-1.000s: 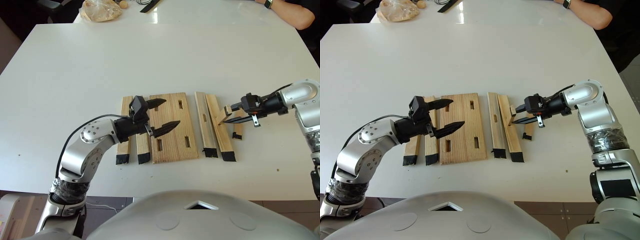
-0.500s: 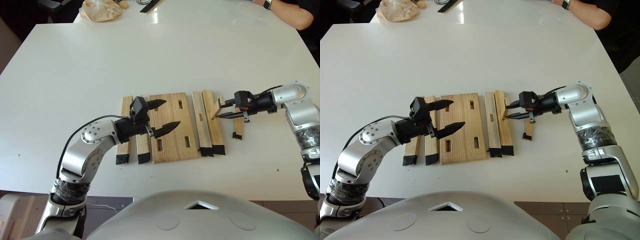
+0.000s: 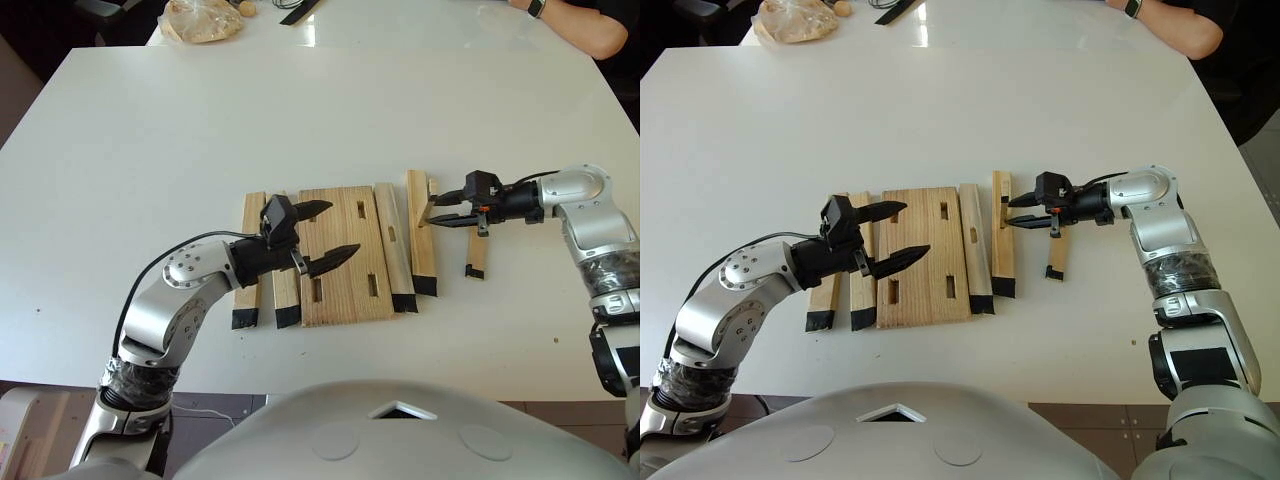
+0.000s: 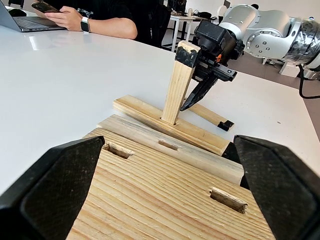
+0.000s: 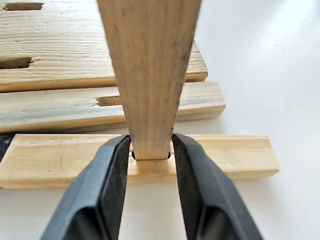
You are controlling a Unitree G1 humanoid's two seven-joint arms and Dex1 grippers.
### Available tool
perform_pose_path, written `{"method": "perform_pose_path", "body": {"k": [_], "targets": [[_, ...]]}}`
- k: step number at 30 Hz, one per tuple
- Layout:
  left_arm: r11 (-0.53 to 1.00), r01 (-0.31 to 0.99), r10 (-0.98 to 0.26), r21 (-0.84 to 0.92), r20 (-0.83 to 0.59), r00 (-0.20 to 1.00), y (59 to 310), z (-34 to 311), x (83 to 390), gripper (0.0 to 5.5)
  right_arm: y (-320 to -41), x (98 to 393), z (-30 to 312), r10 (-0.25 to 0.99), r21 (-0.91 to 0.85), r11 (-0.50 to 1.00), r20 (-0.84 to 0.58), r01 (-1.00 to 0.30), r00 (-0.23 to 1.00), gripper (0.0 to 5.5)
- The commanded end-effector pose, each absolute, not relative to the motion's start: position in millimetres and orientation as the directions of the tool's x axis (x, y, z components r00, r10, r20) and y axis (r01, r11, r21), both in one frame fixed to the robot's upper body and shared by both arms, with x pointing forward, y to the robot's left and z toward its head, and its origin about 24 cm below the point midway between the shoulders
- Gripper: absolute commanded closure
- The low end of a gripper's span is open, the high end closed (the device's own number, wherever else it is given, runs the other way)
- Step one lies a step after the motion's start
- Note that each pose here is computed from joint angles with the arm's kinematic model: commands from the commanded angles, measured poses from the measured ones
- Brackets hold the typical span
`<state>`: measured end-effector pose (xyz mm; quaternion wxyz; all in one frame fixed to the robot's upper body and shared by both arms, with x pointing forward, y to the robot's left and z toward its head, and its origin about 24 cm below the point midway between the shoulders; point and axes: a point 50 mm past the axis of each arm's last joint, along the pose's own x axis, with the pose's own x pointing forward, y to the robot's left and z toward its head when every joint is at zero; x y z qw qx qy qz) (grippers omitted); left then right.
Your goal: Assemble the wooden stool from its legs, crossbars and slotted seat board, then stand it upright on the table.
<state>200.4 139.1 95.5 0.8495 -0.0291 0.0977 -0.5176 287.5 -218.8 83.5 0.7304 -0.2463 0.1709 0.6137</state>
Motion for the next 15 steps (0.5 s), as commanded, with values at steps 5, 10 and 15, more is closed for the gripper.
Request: {"method": "perform_pose_path", "body": {"k": [5,10,15], "targets": [[0.461,0.875,-0.884,-0.147,-0.165,0.438,141,94,199,0.71,-219,286,88,0.817,-0.160,0.127,-0.542,-0.979,0.195,3.33],[0.457,0.877,-0.886,-0.148,-0.168,0.433,141,94,198,0.71,-216,287,93,0.838,-0.134,0.141,-0.512,-0.981,0.190,3.03],[0.452,0.880,-0.888,-0.147,-0.170,0.428,141,94,198,0.71,-217,290,105,0.861,-0.133,0.173,-0.461,-0.976,0.215,3.03]]}}
